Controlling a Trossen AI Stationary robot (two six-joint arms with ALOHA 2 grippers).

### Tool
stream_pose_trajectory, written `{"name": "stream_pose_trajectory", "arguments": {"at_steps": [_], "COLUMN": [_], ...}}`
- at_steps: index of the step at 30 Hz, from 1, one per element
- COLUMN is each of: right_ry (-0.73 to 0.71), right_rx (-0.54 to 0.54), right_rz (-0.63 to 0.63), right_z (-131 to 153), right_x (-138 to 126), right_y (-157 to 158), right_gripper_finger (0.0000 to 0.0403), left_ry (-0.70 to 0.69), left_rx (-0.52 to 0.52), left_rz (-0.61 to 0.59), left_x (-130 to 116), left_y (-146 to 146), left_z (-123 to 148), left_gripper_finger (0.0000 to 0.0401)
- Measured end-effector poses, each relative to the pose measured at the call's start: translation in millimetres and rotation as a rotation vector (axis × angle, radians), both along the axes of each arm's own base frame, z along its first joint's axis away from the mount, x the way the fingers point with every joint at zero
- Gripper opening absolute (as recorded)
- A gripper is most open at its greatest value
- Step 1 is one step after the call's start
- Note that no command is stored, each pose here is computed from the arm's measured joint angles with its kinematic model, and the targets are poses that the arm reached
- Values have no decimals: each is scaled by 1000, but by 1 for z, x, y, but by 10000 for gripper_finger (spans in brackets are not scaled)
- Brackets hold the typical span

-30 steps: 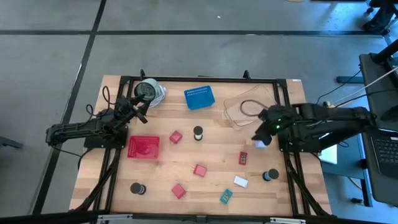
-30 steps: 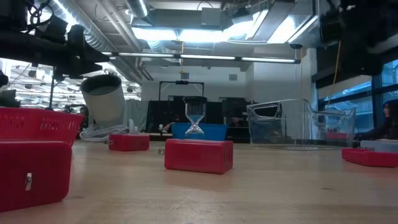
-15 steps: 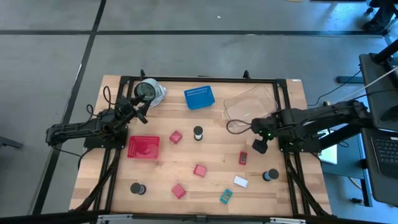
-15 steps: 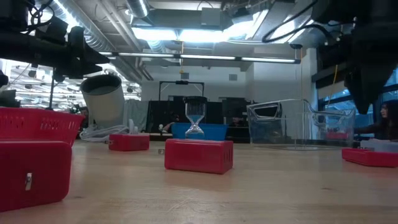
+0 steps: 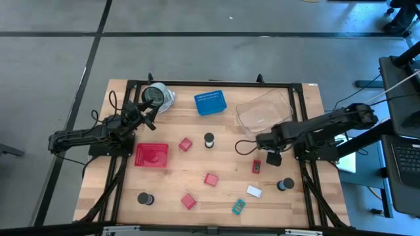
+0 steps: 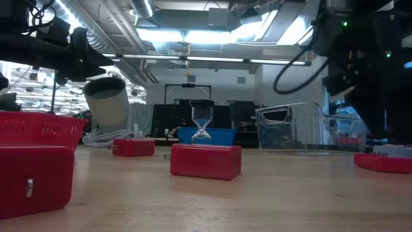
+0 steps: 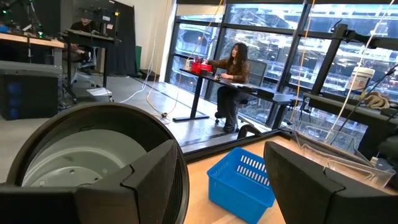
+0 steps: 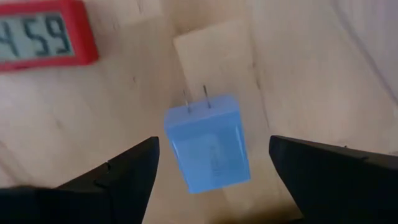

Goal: Pick & Place Office items
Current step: Put the light blue charger adapter into the transparent bin

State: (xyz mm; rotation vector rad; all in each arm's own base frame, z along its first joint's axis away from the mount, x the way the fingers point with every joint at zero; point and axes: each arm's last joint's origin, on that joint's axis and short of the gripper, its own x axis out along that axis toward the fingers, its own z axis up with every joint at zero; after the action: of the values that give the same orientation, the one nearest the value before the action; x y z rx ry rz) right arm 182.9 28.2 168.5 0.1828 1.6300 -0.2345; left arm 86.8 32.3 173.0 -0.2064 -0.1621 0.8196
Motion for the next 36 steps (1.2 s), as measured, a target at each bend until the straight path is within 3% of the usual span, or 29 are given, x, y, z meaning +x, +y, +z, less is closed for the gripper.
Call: {"name": "stream_pose_trajectory", "arguments": {"at_steps": [12,19,23,28,36], "right_ry": [103,135,138,169,226], "right_rx": [0,4,4,-1,-10], "right_rz": [159,167,165,155,190], "right_z": [-22,-30,-31,-30,-27], "right_x": [9,13,13,10,2], "right_y": [1,2,2,2,9], "right_gripper_finger": [306,303,275,213,212], "left_ry": [0,0,0,0,1], "left_rx": [0,0,0,0,0], "left_rz": [0,0,-1,-1,-1], "left_x": [0,0,0,0,0], "left_y": [0,0,0,0,0], "left_z": [0,0,0,0,0], "left_gripper_finger": [239,239,239,239,239]}}
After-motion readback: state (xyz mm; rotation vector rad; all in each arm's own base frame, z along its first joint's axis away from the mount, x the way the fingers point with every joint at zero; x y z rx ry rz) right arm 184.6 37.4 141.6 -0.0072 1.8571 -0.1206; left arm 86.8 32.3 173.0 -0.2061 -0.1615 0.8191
